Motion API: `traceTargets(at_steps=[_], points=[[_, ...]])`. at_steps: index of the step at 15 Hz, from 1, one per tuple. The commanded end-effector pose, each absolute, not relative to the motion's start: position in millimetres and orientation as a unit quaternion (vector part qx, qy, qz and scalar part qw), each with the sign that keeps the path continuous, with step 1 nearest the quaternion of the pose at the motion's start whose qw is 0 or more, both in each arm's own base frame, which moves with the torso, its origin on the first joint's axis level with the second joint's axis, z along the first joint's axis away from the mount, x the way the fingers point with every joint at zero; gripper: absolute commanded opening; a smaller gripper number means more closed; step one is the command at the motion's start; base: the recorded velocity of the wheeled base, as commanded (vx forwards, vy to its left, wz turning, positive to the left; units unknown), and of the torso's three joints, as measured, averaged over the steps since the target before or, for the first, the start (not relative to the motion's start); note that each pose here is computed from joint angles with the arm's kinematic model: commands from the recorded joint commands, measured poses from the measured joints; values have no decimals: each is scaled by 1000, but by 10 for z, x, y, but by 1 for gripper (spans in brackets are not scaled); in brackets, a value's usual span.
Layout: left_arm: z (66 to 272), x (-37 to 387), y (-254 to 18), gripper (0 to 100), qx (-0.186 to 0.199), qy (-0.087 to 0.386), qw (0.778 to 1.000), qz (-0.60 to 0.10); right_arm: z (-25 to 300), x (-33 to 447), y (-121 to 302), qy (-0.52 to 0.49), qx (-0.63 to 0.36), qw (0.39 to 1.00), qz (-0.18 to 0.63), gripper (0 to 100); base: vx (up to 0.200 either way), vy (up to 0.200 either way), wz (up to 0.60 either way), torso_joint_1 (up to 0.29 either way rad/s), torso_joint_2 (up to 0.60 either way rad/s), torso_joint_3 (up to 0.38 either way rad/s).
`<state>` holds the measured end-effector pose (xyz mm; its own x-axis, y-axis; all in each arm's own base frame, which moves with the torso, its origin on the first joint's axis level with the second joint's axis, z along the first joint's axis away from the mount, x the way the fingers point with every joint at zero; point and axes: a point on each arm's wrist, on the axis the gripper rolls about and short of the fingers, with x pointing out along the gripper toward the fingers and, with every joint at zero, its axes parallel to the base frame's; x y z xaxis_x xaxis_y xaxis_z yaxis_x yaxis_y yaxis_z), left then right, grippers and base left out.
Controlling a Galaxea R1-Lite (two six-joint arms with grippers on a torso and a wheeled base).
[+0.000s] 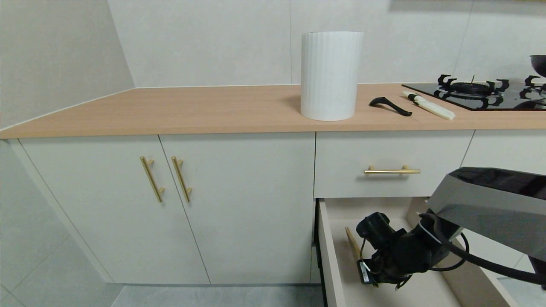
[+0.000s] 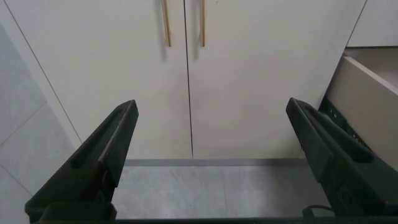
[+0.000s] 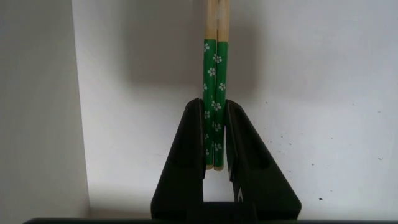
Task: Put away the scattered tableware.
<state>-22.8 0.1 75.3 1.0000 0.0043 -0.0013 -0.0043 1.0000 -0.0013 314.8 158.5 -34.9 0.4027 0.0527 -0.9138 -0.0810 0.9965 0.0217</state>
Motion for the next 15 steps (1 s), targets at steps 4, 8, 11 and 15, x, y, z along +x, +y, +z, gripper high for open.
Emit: traceTargets(at_steps=[4,8,11,15], points=[[753,-228,1,100,-1,1,1000,2,-379,3148,1593,547,-12,836,38,0,0,0,0,0,0,0],[753,-228,1,100,-1,1,1000,2,-385,3148,1592,547,-12,836,37,100,0,0,0,0,0,0],[753,-228,1,100,-1,1,1000,2,-382,3144,1590,548,-13,836,38,100,0,0,0,0,0,0],[753,-228,1,100,-1,1,1000,2,-305,3136,1584,542,-12,840,37,100,0,0,0,0,0,0]])
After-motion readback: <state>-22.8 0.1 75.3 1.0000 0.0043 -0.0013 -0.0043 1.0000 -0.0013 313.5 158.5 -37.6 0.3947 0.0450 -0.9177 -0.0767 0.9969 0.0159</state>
